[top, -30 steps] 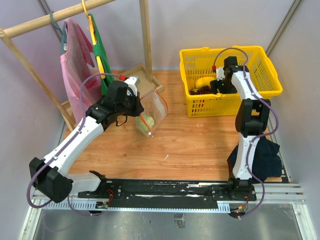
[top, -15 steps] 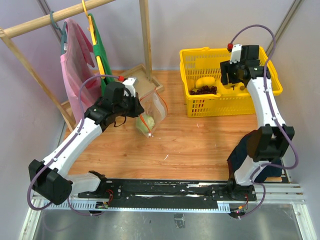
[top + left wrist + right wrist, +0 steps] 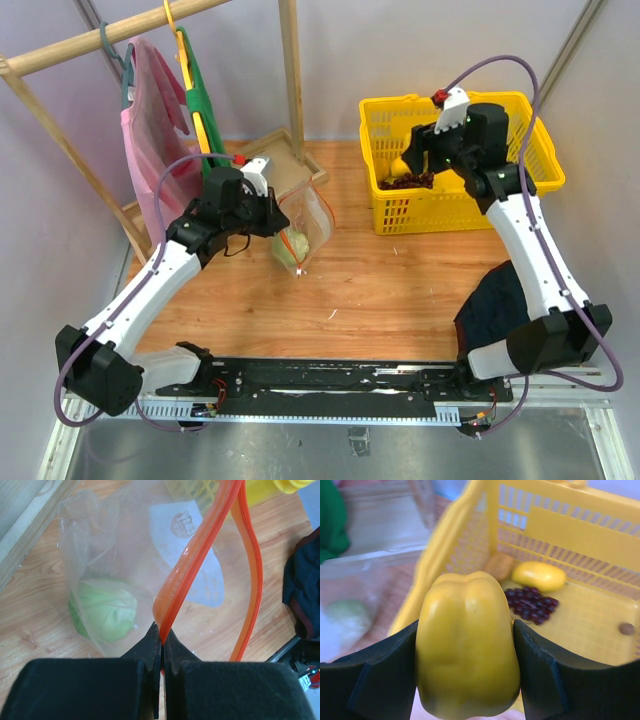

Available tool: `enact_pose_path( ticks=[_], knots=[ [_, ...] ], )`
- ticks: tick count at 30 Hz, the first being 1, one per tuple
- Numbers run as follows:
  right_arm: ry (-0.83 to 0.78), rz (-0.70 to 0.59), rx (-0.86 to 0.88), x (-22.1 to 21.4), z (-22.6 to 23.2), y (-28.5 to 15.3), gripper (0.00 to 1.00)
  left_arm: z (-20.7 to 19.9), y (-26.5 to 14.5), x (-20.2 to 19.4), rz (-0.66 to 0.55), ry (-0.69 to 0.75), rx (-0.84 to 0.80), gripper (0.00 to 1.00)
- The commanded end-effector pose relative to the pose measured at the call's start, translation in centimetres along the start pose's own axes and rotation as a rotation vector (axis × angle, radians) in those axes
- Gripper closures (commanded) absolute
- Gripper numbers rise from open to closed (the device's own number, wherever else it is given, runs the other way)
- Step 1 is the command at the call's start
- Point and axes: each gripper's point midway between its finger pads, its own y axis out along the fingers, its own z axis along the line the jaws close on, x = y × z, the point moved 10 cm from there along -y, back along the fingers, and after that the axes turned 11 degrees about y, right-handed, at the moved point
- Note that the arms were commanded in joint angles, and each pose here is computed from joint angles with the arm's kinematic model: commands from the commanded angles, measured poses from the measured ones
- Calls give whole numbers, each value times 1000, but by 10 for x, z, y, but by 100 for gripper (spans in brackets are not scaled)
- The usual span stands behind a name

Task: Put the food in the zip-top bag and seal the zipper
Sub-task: Pick up the fake vegetable from the bin, then place the fake vegetable in the zipper food storage bag.

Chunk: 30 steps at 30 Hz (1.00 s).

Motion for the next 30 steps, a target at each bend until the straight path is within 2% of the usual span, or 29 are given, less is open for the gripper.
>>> enact_pose_path(
  ticks=[1,11,19,30],
  knots=[
    [0,-125,194,6,51,-8,80,1,-5,6,-58,3,-39,100],
    [5,-229,496,-28,151,-13,80,3,-8,6,-76,-7,-52,100],
    [15,-268,632,-50,193,-8,80,5,-9,6,-81,-21,-63,100],
    [93,-118,732,-88,220,23,80,7,-10,6,-90,-32,-69,100]
  ],
)
